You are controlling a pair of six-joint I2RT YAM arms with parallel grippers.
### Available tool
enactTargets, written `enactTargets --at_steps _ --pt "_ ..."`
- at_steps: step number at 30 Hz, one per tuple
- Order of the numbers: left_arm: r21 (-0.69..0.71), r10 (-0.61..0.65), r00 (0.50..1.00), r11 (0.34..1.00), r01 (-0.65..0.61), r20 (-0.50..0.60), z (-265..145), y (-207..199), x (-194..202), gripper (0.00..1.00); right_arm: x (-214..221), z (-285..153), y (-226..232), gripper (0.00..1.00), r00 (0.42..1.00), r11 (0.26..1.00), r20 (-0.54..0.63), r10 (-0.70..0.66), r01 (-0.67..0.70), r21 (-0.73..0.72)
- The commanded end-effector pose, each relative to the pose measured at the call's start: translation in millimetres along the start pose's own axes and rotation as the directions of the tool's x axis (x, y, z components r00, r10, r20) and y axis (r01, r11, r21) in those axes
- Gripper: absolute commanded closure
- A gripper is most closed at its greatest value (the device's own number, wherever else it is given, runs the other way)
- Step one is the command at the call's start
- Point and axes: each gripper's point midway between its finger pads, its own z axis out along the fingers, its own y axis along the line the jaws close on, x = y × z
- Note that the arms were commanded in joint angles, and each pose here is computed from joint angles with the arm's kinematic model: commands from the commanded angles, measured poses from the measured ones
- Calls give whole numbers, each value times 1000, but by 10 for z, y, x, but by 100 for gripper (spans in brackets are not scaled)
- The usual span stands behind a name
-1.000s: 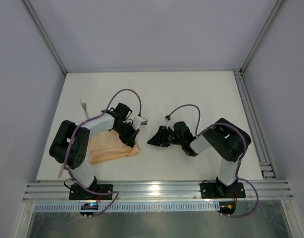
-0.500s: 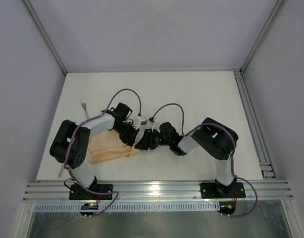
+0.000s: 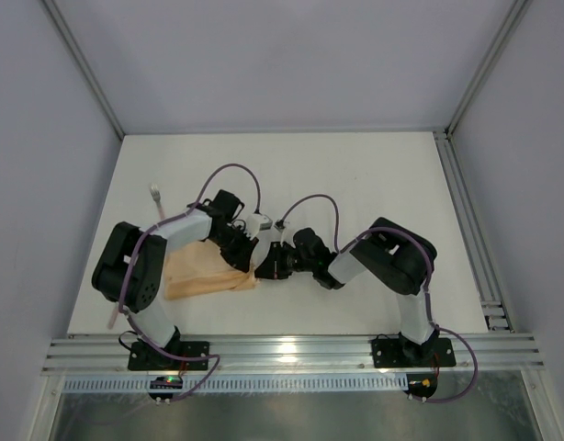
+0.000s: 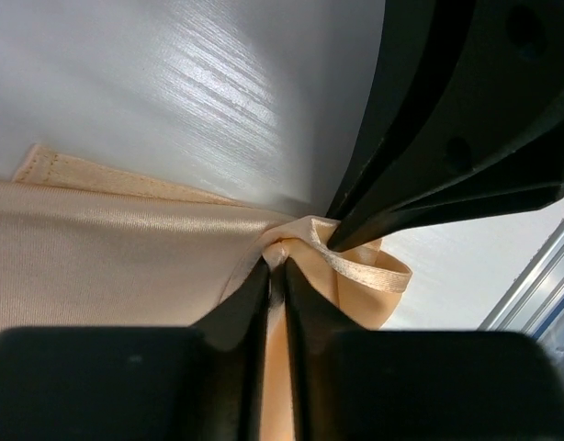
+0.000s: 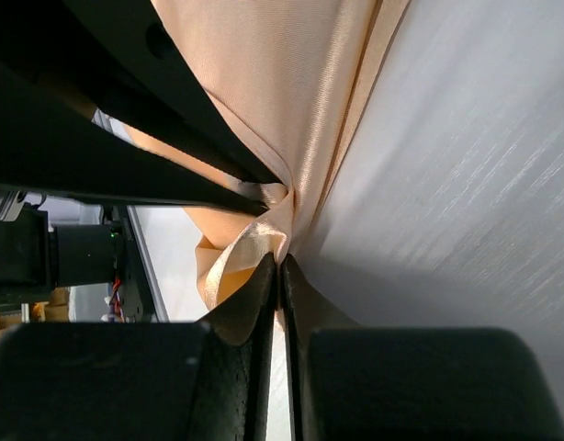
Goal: Fold the napkin into a case and place the utensils inside
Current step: Pick up the 2/3-rectangle-folded napkin from the center of the board.
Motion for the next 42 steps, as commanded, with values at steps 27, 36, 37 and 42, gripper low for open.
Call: enactTargets --at_steps 27,36,37,42 --pt "-280 -64 998 959 55 -24 -552 1192 -93 38 -101 -97 -85 97 996 991 -29 85 -81 106" --pt "-86 -84 995 993 79 -53 -429 734 69 59 -168 -125 -124 97 994 986 -15 107 -104 129" --pt "-76 -89 995 993 86 -46 -430 696 65 64 -173 -135 -131 97 993 985 -14 115 -112 134" --pt "-111 -55 998 992 57 19 -597 609 -53 85 -173 -162 -138 97 990 980 -30 135 -129 149"
